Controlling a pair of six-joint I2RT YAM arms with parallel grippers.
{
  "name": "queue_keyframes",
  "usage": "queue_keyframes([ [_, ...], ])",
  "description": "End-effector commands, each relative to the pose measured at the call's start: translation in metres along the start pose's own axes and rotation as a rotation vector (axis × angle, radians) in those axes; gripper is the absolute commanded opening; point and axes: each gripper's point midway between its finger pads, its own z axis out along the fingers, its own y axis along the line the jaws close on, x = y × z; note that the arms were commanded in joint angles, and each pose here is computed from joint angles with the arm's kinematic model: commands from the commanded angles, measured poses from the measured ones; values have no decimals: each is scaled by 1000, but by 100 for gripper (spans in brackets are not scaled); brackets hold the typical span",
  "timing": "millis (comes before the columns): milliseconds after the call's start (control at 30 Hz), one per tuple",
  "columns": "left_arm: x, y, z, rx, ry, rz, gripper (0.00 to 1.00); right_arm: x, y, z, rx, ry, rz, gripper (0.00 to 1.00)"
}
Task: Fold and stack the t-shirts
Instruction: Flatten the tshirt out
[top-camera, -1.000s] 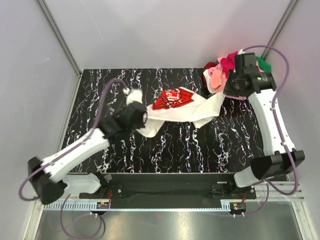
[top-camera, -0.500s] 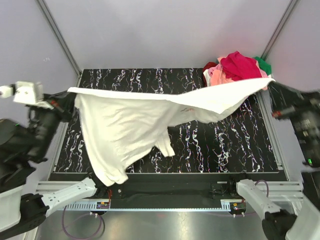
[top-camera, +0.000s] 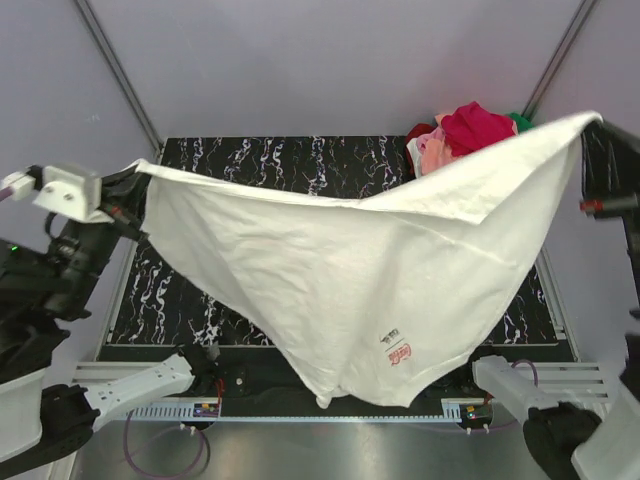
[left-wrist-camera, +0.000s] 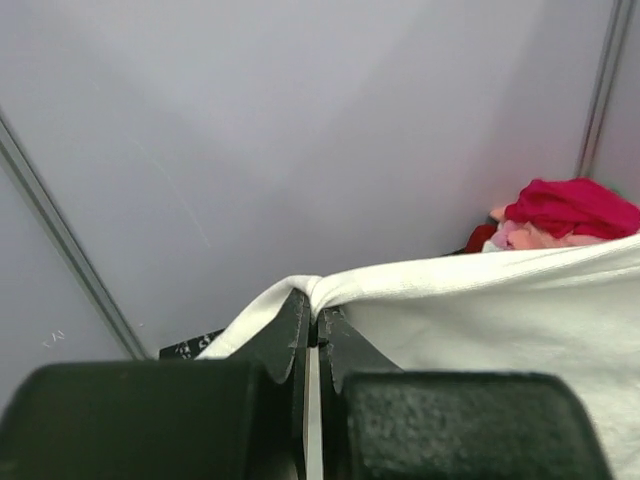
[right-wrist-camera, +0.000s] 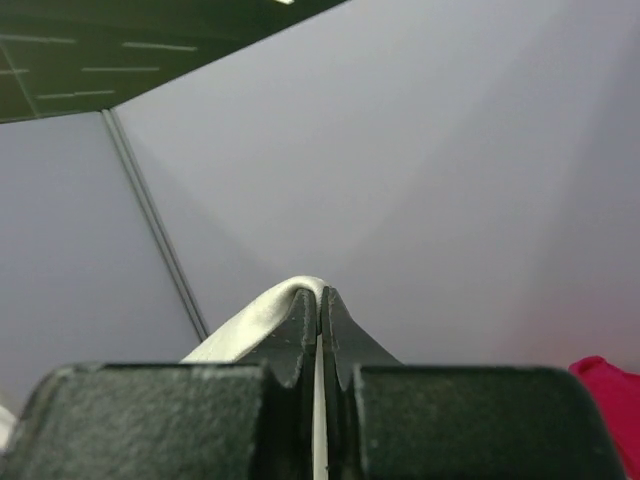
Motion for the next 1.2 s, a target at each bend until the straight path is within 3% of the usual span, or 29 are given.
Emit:
queue_keyframes([
  [0,28,-19,54,-32,102,152,0,92,-51,99,132,228,-29,0],
  [100,74,-39,101,13,219,181,0,188,-92,153,228,468,-3,0],
  [133,91,-6,114,-82,265,161,0,217,-103,160,256,539,6,0],
  [167,134,-1,139,-86,354,89,0,274,-123,180,291,638,22,0],
  [200,159,4,155,-60,397,42,0,304,-135,187,327,683,16,0],
  [233,188,38,164,-161,465,-10,0,334,-148,193,358,730,-5,0],
  [267,246,54,191,-201,589,-45,0,391,-170,207,405,801,-37,0],
  [300,271,89,200,-321,645,-76,12,420,-174,214,406,842,-50,24],
  [333,303,93,202,-363,755,-180,29,449,-184,202,443,944,-58,51],
  [367,326,103,238,-359,800,-232,38,471,-188,221,417,906,-47,73],
  [433,362,105,230,-420,973,-294,70,487,-185,224,401,908,-30,99],
  [467,380,108,235,-440,1013,-294,88,501,-186,211,415,982,-43,100],
  [500,374,110,238,-449,1001,-295,99,504,-180,208,401,990,-51,100],
  [567,353,109,238,-442,931,-296,99,494,-171,210,368,923,-59,100],
  [600,369,106,231,-438,945,-294,99,492,-170,206,372,926,-65,100],
  [667,343,104,220,-442,889,-296,99,488,-161,201,369,952,-64,100],
  [733,347,95,199,-445,920,-319,99,496,-143,183,355,1028,-85,100],
  [833,380,76,163,-434,1018,-348,99,512,-124,150,345,1105,-104,100],
  [900,376,70,150,-433,993,-362,99,526,-101,140,287,1105,-55,100],
  [933,398,61,130,-441,1051,-379,99,550,-95,115,280,1175,3,100],
  [1167,453,42,91,-472,1169,-433,99,622,-16,92,49,1321,152,96],
])
